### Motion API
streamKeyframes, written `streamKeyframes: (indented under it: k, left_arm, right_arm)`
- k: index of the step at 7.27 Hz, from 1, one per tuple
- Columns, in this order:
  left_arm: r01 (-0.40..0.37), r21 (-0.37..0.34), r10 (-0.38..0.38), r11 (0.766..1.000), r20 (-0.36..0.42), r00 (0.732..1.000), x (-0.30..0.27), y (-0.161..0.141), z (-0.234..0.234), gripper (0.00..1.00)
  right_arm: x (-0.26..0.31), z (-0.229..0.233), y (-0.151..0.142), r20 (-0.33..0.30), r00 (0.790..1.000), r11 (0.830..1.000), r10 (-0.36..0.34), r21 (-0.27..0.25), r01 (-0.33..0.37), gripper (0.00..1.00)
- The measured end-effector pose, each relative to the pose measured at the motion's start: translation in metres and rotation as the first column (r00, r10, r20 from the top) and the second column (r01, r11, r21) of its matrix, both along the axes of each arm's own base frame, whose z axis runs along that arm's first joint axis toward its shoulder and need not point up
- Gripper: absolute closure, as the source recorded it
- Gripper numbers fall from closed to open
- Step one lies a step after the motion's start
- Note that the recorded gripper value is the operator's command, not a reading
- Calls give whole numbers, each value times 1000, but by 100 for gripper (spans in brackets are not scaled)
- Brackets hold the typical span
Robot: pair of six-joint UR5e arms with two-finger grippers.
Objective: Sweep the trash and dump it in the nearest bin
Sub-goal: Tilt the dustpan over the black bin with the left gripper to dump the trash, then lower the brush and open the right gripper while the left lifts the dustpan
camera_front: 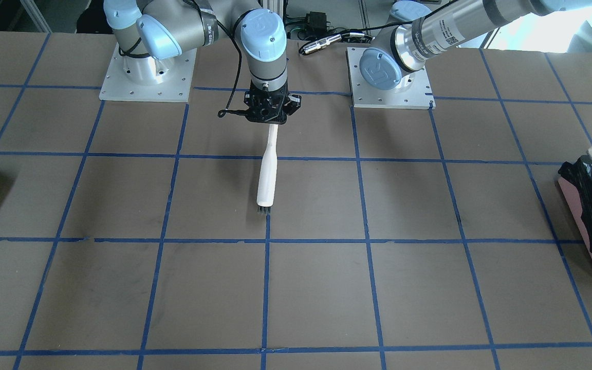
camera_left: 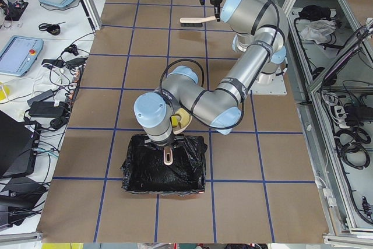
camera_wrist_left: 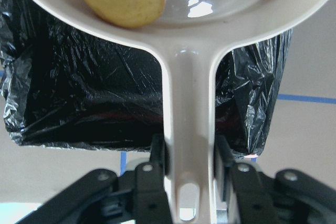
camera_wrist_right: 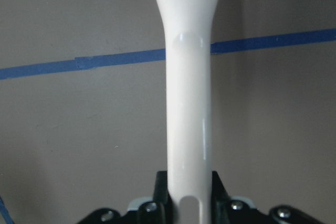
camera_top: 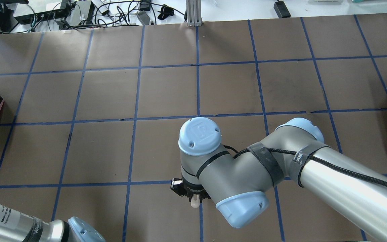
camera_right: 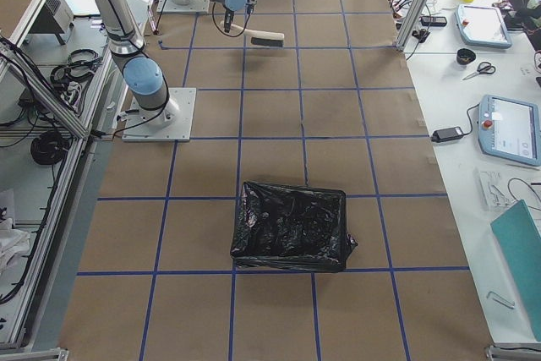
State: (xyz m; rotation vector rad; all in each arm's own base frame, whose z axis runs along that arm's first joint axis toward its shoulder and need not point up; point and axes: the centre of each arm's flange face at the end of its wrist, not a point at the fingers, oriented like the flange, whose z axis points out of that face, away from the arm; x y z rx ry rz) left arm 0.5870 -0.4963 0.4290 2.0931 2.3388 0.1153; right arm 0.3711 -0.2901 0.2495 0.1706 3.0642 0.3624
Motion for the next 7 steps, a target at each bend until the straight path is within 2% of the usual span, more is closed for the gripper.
streamKeyframes:
  k: [2, 3, 4, 5, 7]
  left_arm:
    - [-7, -35, 9, 999, 67, 998, 47, 16, 4, 100]
    - [-7, -60, 14, 998, 117, 993, 65, 16, 3, 100]
    - [-4, -85, 18, 996, 165, 986, 76, 14, 2, 100]
    - [-2, -112, 26, 994, 215, 976, 84, 12, 2, 100]
    - [-2, -168, 52, 986, 294, 955, 86, 3, 12, 100]
  right_arm:
    - [1, -9, -2, -8, 1000, 1000, 2, 14, -2, 100]
    - [1, -11, -2, -9, 1000, 1000, 2, 16, -2, 89]
    - [2, -12, -3, -9, 1000, 1000, 3, 15, -3, 50]
    - [2, -15, -5, -7, 1000, 1000, 3, 11, -3, 41]
    - [4, -18, -9, -4, 1000, 1000, 1, -3, -1, 38]
